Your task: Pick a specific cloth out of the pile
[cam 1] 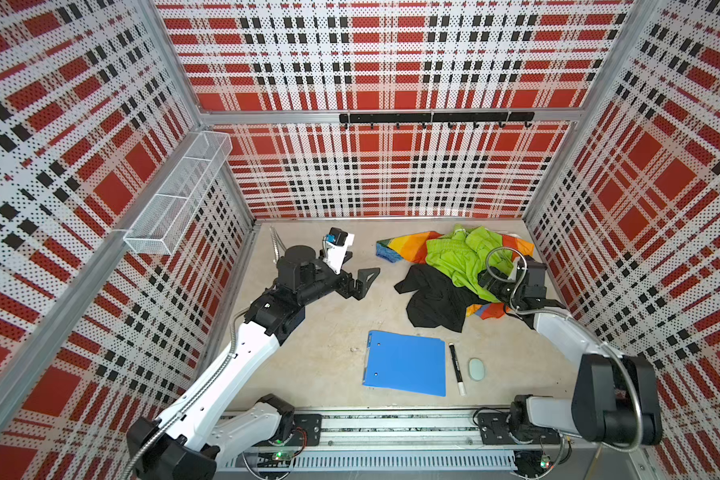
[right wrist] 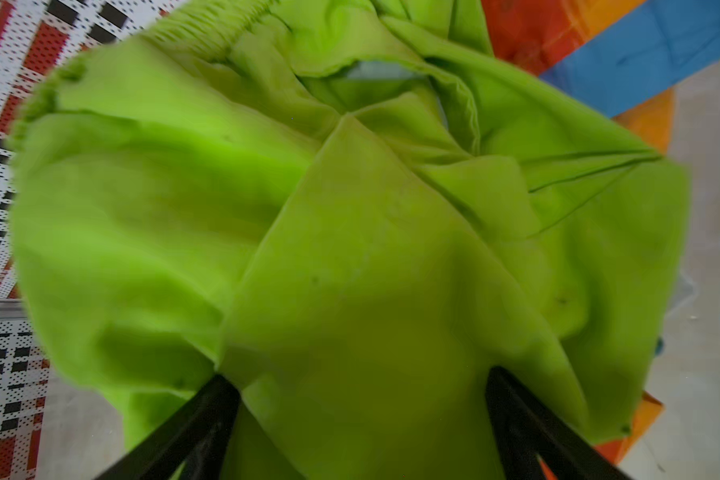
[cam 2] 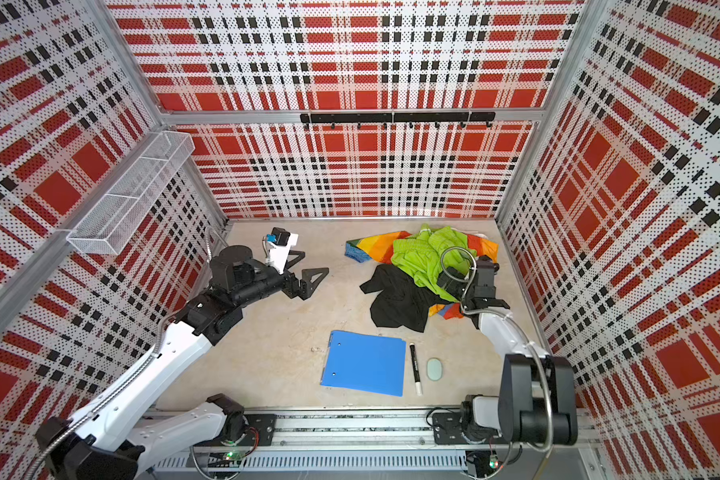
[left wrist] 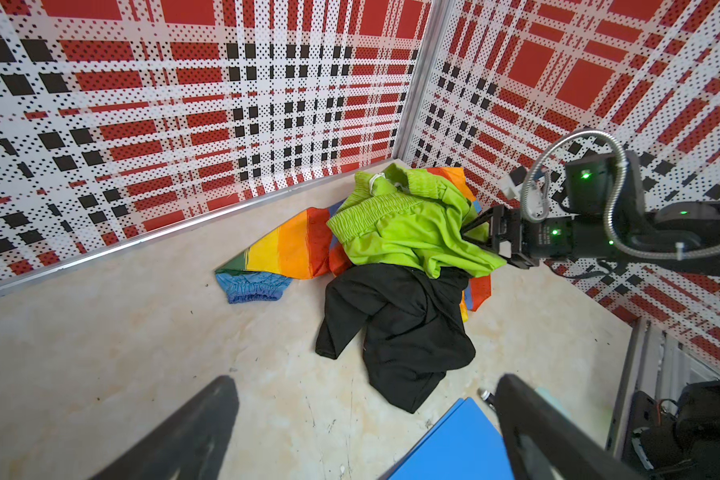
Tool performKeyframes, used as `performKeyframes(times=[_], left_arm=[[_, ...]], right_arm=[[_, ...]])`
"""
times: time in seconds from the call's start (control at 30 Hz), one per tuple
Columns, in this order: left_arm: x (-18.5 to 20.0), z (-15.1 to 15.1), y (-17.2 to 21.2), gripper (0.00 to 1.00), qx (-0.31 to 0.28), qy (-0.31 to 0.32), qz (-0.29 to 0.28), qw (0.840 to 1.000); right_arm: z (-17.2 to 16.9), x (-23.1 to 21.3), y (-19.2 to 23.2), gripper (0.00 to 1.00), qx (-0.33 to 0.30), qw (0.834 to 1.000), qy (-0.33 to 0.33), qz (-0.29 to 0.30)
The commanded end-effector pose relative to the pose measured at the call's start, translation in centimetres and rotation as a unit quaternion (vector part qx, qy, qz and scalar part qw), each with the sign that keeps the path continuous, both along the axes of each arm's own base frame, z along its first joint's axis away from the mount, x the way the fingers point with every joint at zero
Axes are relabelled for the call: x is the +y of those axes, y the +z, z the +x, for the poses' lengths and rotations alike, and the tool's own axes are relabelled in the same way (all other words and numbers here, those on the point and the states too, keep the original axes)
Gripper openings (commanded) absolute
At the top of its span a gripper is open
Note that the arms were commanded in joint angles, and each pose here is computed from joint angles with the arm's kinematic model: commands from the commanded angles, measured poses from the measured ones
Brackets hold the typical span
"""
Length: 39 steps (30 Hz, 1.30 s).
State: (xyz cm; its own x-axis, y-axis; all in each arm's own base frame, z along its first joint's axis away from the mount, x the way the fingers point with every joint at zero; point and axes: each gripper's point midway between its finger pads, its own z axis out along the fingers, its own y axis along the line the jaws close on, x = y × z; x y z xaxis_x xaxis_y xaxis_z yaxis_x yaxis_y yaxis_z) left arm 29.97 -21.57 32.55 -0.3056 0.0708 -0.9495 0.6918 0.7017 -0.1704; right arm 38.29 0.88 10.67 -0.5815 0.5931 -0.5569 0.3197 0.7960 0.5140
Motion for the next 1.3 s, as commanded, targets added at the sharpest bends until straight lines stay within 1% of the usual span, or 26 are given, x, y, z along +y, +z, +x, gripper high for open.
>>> performKeyframes(times=[0.0, 0.07, 0.1, 0.13, 0.17, 0.2, 0.27, 0.33, 0.4, 0.47, 0.57, 0.77, 0.87, 0.97, 1.1, 1.23, 1.27], left_arm=[[-0.2, -0.3, 0.2, 0.99, 0.005, -0.008, -0.009, 1.0], [-0.1, -0.2, 0.2, 0.99, 0.004, -0.006, -0.008, 1.0], [-0.1, -0.2, 0.3, 0.99, 0.004, -0.004, -0.009, 1.0], [0.0, -0.2, 0.2, 0.99, 0.005, -0.004, -0.009, 1.0], [0.0, -0.2, 0.3, 0.99, 0.003, -0.003, -0.008, 1.0], [0.1, -0.1, 0.3, 0.99, 0.002, 0.0, -0.008, 1.0], [0.3, -0.1, 0.3, 0.99, 0.001, 0.003, -0.007, 1.0], [0.4, -0.1, 0.3, 0.99, 0.0, 0.006, -0.006, 1.0], [0.4, -0.1, 0.4, 0.99, -0.001, 0.006, -0.007, 1.0], [0.4, 0.0, 0.3, 0.99, 0.0, 0.006, -0.008, 1.0], [0.5, 0.1, 0.3, 0.99, 0.001, 0.007, -0.008, 1.0], [0.6, 0.2, 0.3, 0.99, 0.001, 0.01, -0.009, 1.0], [0.7, 0.2, 0.2, 0.99, 0.001, 0.012, -0.008, 1.0], [0.7, 0.3, 0.1, 0.99, 0.002, 0.015, -0.007, 1.0], [0.8, 0.4, 0.0, 0.99, 0.003, 0.018, -0.006, 1.0], [0.9, 0.5, 0.0, 0.99, 0.003, 0.021, -0.004, 1.0], [1.0, 0.5, 0.1, 0.99, 0.001, 0.022, -0.005, 1.0]], right_arm=[[1.9, 0.8, -1.0, 1.0, -0.006, 0.999, 0.002, 0.033], [2.9, 0.9, -1.9, 1.0, -0.001, 1.0, -0.001, 0.025], [3.4, 1.0, -2.4, 0.96, 0.005, 1.0, -0.001, 0.02], [3.8, 1.1, -3.1, 0.85, 0.012, 1.0, -0.001, 0.018], [4.2, 1.2, -3.7, 0.72, 0.016, 1.0, -0.002, 0.021], [4.6, 1.3, -4.0, 0.56, 0.015, 1.0, -0.004, 0.024], [5.3, 1.2, -3.7, 0.34, 0.003, 1.0, -0.01, 0.024], [5.9, 1.0, -2.5, 0.18, -0.011, 1.0, -0.017, 0.016], [6.5, 0.8, -0.9, 0.11, -0.026, 0.999, -0.02, 0.004], [7.2, 0.8, 1.2, 0.06, -0.043, 0.999, -0.022, -0.011], [8.1, 0.5, 4.1, 0.03, -0.064, 0.997, -0.028, -0.034], [11.5, 0.8, 9.3, 0.02, -0.111, 0.992, -0.029, -0.042], [13.4, 1.4, 11.0, 0.02, -0.125, 0.99, -0.026, -0.054], [15.3, 2.5, 10.9, 0.09, -0.124, 0.991, -0.014, -0.051], [16.7, 4.0, 8.8, 0.19, -0.104, 0.993, 0.004, -0.053], [16.3, 4.5, 6.5, 0.33, -0.08, 0.995, 0.016, -0.053], [15.9, 4.5, 6.5, 0.42, -0.08, 0.995, 0.018, -0.057]])
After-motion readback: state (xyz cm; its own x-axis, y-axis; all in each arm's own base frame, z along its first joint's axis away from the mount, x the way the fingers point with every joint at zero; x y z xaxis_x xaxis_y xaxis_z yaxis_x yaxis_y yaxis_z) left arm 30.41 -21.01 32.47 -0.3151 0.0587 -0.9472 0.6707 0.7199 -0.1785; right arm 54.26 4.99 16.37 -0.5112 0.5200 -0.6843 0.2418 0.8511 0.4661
